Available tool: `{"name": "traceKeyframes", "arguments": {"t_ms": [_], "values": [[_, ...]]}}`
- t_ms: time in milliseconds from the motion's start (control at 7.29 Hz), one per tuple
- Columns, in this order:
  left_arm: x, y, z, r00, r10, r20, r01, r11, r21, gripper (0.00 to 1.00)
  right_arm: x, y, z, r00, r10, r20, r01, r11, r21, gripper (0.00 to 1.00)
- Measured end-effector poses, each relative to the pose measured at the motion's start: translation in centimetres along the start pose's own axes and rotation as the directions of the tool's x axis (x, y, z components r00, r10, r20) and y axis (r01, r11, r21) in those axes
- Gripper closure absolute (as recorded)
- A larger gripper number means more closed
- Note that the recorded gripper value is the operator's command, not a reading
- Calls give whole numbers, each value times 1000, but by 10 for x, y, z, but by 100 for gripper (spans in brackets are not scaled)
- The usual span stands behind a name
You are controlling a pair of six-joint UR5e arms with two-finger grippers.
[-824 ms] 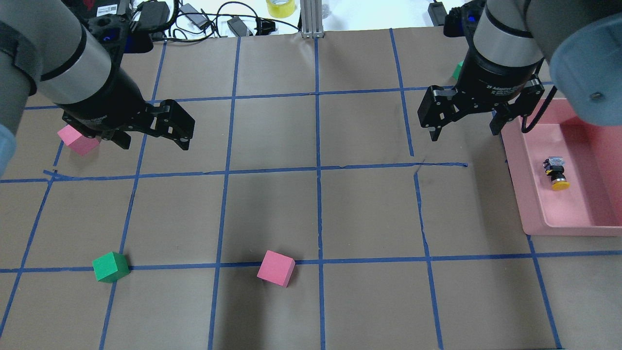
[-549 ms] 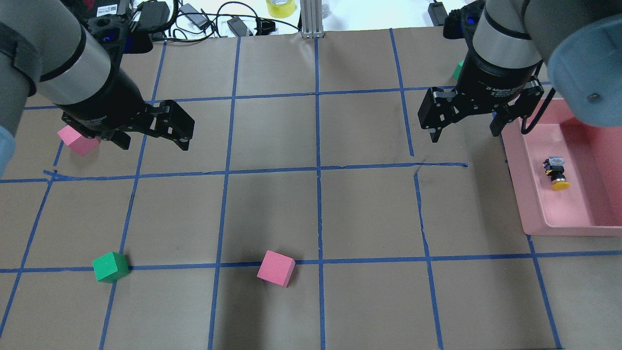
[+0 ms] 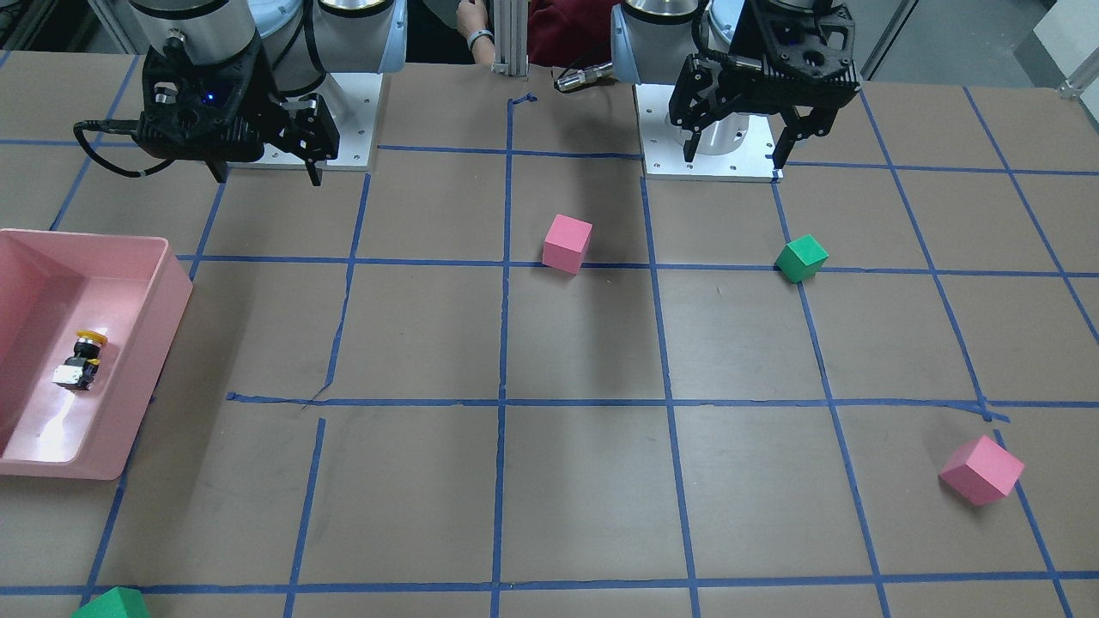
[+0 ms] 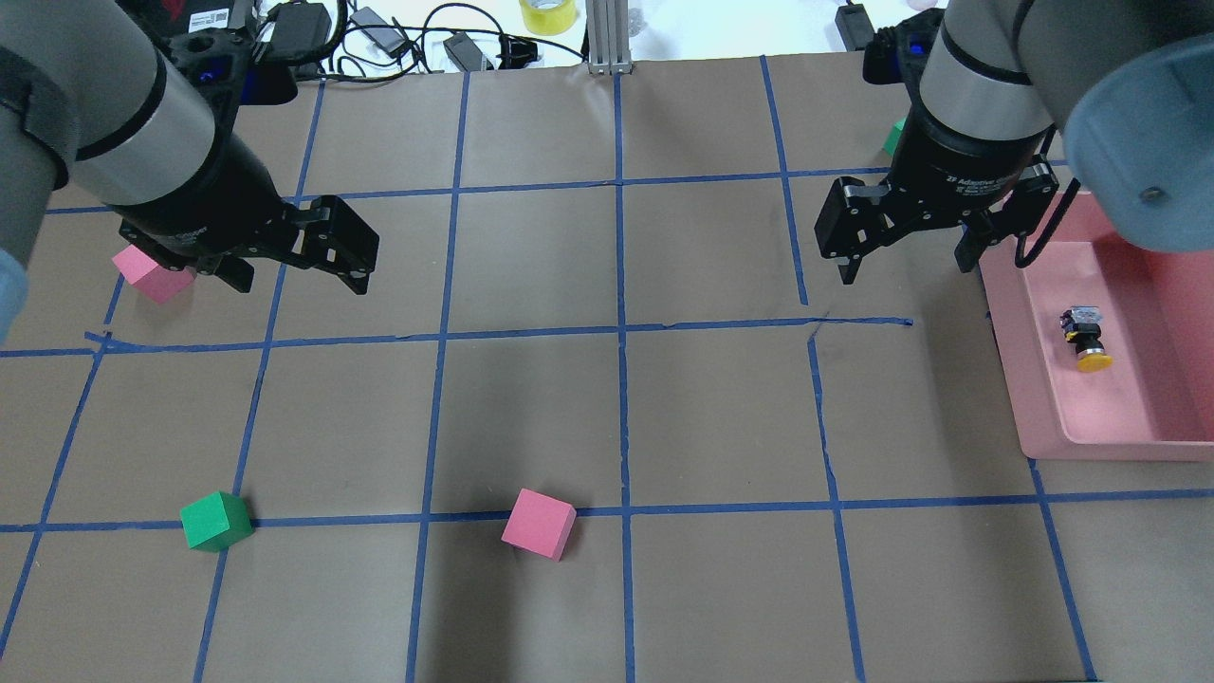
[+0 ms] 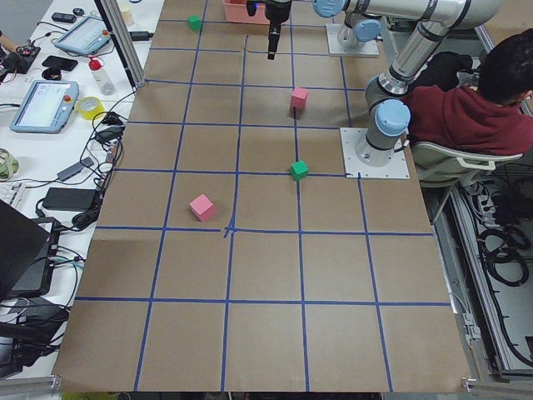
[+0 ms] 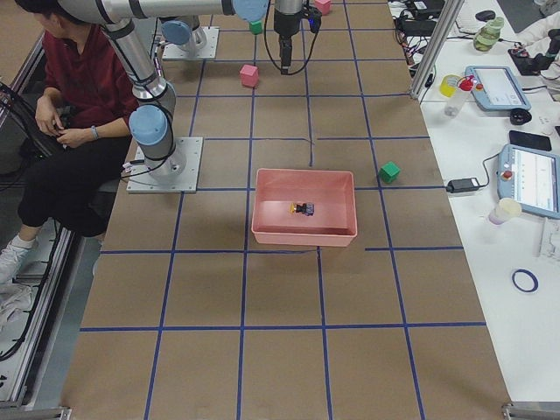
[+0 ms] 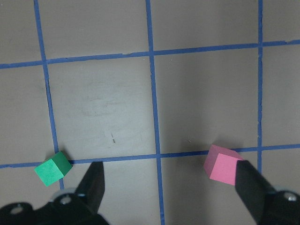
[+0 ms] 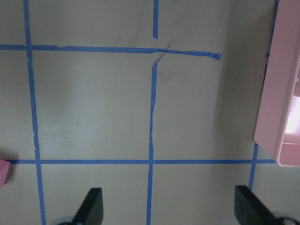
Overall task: Align button upright
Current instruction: 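Move the right gripper toward the pink tray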
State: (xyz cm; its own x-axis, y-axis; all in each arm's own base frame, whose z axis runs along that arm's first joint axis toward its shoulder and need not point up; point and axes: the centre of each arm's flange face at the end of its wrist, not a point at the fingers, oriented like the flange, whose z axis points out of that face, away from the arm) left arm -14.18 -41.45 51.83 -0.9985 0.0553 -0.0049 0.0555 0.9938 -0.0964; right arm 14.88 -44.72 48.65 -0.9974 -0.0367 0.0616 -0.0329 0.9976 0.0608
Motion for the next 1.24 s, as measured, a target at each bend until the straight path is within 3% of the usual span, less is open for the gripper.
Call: {"name": "traceKeyframes", "arguments": {"t_ms": [961,1098,1235], "values": [[0,0,0,1000,0,0,0,1000,1,0,2,-3,11,1000,2,-5,-2,1000,-23,0],[0,0,0,1000,0,0,0,1000,1,0,8,-6,11,999,4,-33,-4,1000,-14,0],[0,0,0,1000,0,0,0,1000,1,0,21,-12,11,996,17,-93,-17,1000,6,0]]}}
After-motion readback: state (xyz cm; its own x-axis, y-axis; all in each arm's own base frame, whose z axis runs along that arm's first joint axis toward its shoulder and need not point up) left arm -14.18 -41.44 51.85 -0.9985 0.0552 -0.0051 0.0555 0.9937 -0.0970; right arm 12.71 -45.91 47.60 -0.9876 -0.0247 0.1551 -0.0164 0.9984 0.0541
